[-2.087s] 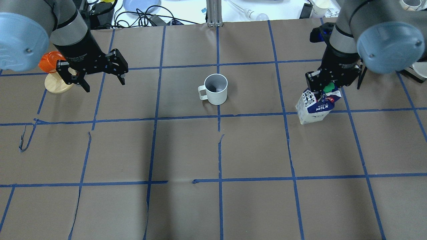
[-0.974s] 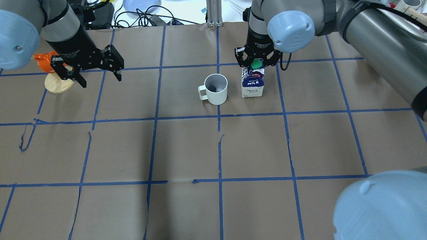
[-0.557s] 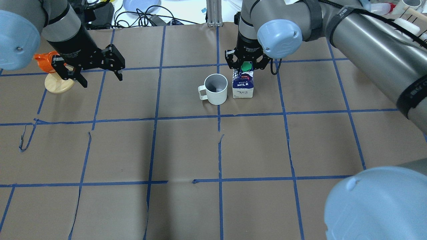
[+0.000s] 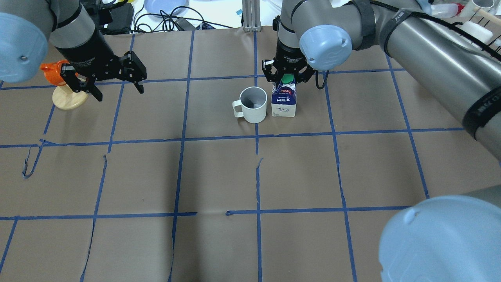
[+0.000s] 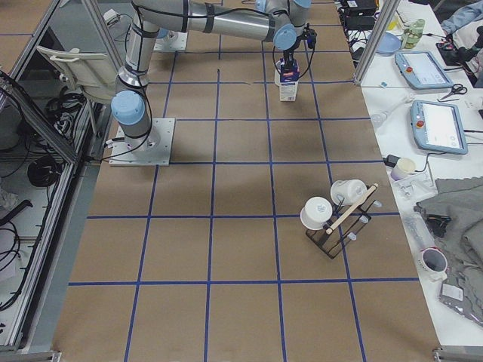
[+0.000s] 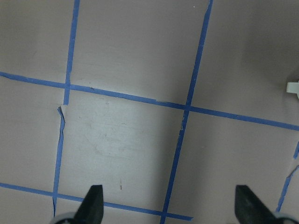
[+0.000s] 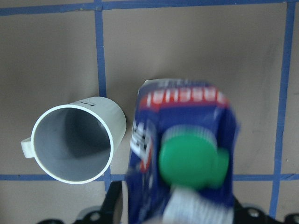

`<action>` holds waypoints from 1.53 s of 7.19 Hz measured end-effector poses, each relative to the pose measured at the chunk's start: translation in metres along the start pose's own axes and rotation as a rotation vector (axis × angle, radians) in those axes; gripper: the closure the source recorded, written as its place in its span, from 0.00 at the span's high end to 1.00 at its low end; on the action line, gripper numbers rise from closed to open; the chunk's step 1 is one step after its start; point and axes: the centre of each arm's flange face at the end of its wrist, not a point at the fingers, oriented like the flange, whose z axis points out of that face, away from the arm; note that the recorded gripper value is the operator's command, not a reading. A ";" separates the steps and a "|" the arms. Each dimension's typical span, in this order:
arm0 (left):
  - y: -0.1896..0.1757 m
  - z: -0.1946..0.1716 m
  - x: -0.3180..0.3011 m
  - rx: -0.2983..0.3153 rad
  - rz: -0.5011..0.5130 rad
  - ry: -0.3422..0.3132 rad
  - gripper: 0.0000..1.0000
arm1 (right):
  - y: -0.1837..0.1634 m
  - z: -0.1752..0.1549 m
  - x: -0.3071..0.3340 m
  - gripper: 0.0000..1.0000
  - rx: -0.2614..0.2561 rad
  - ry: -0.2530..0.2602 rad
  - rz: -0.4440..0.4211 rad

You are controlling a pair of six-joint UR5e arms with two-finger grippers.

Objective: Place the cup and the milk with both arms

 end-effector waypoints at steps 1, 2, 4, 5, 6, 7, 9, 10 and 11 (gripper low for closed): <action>0.000 -0.002 0.001 0.003 -0.004 0.001 1.00 | 0.004 -0.015 0.006 1.00 0.003 0.004 -0.003; 0.000 -0.003 0.003 0.003 -0.003 0.003 1.00 | 0.009 -0.036 0.015 1.00 0.008 0.006 -0.009; 0.001 -0.003 0.012 0.001 0.019 0.011 1.00 | 0.028 -0.087 0.053 1.00 0.031 0.005 -0.045; 0.001 -0.003 0.015 0.003 0.033 0.014 1.00 | 0.044 -0.114 0.074 1.00 0.053 0.006 -0.080; 0.002 -0.004 0.017 0.005 0.049 0.015 1.00 | 0.064 -0.133 0.093 1.00 0.074 0.016 -0.113; 0.002 -0.005 0.017 0.007 0.066 0.016 1.00 | 0.089 -0.142 0.108 1.00 0.082 0.040 -0.148; 0.002 -0.006 0.017 0.009 0.078 0.015 1.00 | 0.130 -0.143 0.119 1.00 0.084 0.066 -0.167; 0.002 -0.006 0.017 0.010 0.089 0.015 1.00 | 0.139 -0.146 0.120 1.00 0.088 0.068 -0.173; 0.002 -0.006 0.017 0.009 0.107 0.014 1.00 | 0.141 -0.153 0.120 1.00 0.098 0.068 -0.176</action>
